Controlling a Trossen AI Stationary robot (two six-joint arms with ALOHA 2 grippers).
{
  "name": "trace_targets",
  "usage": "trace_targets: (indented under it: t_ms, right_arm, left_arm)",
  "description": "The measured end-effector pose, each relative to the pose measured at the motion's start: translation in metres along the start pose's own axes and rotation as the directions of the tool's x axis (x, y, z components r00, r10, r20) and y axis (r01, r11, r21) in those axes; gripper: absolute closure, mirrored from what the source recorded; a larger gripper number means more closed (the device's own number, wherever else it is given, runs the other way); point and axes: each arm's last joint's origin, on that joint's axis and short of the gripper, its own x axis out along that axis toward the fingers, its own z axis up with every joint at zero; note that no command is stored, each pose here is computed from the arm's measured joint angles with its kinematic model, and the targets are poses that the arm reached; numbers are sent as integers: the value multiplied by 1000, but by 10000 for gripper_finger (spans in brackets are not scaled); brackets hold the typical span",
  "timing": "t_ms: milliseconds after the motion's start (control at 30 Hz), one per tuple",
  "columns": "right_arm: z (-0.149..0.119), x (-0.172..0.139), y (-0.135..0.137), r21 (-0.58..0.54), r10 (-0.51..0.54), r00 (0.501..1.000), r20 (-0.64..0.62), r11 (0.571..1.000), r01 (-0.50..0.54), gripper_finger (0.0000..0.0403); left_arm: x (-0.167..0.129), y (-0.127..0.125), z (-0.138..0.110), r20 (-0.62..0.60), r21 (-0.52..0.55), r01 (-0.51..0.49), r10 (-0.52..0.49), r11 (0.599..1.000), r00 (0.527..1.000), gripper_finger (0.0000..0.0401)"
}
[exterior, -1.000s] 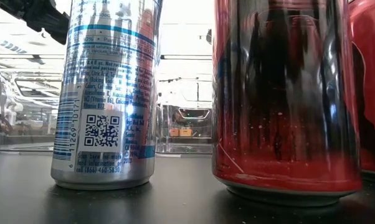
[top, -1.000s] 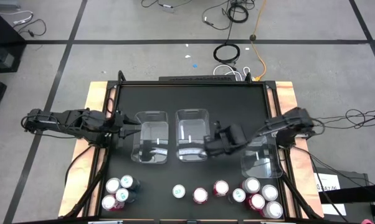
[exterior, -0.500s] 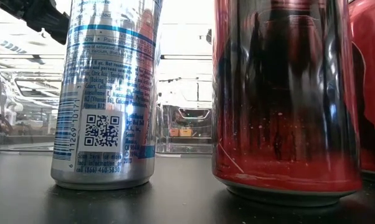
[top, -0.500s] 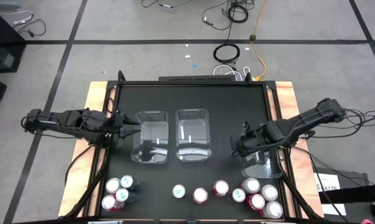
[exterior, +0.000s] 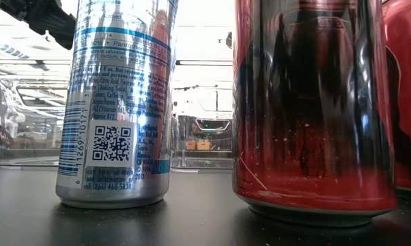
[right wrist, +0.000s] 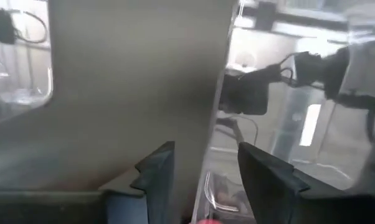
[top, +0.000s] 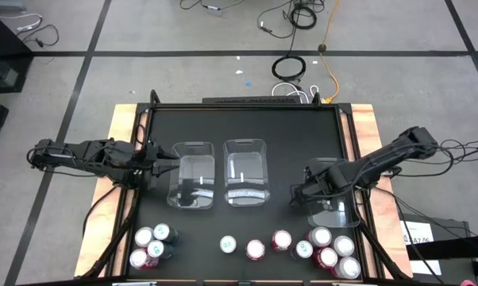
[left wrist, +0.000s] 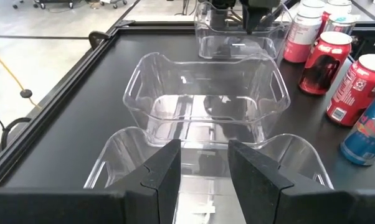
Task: Sort soda cans
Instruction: Move the bottom right transparent bin to the middle right of the table
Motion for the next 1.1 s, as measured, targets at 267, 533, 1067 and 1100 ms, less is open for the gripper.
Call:
trace_targets:
  t_ms: [267,533,1067,1100]
  right_arm:
    - [2,26,3,5,-14,999,-43,1000,14,374]
    - [31,28,11,83,17,1000,-18,996,-16,400]
    - [104,35,83,63,113,989,99,991,-120,402]
    - [107,37,91,56,110,989,100,992,-116,402]
  left_arm:
    - [0,0,0,0,0,-1,1,1000,1000,257]
    - [0,0,0,0,0,-1,1,1000,1000,257]
    - [0,0,0,2,1,-12,12,1000,1000,257]
    - [0,1,0,2,1,-19,19,1000,1000,257]
